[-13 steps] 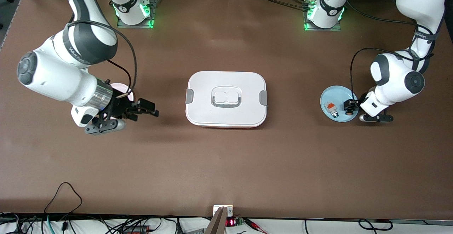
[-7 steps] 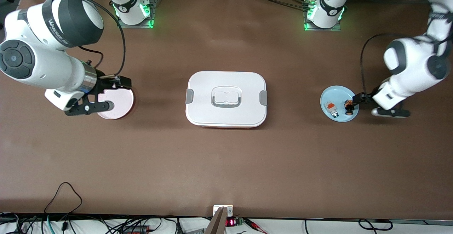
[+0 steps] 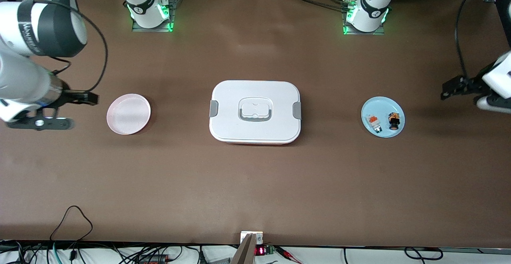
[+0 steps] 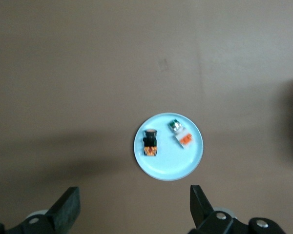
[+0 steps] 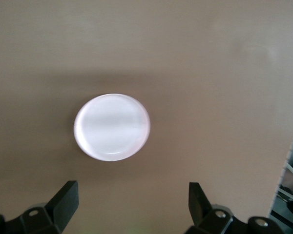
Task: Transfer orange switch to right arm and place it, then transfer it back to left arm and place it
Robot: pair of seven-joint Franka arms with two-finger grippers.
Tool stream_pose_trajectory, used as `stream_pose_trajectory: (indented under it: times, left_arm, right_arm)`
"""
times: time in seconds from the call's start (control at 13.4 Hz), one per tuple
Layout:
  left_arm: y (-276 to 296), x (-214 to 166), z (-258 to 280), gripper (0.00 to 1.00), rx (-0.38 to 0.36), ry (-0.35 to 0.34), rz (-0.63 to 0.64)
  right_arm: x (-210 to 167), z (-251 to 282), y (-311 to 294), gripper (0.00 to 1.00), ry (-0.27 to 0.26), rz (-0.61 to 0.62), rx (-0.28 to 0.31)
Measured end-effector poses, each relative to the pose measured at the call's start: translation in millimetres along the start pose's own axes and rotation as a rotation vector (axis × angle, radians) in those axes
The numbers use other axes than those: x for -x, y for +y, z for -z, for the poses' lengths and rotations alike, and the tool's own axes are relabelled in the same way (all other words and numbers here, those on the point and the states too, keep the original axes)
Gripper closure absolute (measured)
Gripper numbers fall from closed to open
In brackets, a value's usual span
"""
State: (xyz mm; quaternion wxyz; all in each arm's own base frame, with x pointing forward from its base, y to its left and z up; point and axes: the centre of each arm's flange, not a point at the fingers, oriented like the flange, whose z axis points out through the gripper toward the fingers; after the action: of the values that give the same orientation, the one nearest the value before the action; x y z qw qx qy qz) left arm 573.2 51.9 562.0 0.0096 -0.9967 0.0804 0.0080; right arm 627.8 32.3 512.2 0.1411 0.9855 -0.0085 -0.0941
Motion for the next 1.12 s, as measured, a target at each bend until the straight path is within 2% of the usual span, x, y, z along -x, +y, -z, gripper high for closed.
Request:
stream_pose_trajectory:
  times: [0.15, 0.37, 0.52, 0.67, 0.89, 1.12]
  left_arm:
    - [11, 2, 43, 0.01, -0.011, 0.011, -0.008]
    - [30, 4, 77, 0.01, -0.012, 0.026, 0.096]
    - [49, 4, 77, 0.01, -0.007, 0.007, 0.157]
    - [54, 3, 77, 0.01, -0.007, 0.005, 0.176]
    - [53, 3, 77, 0.01, -0.007, 0.005, 0.183]
    - [53, 3, 77, 0.01, -0.007, 0.005, 0.184]
  right_arm:
    - [-2, -7, 22, 0.00, -0.013, -0.033, -0.012]
    - [1, -18, 76, 0.00, -0.035, -0.050, -0.138]
    - [10, -14, 103, 0.00, -0.028, -0.064, -0.188]
    - [28, 2, 100, 0.00, -0.055, -0.053, -0.202]
    - [36, 14, 92, 0.00, -0.055, -0.039, -0.215]
    - [29, -13, 86, 0.00, -0.068, -0.035, -0.218]
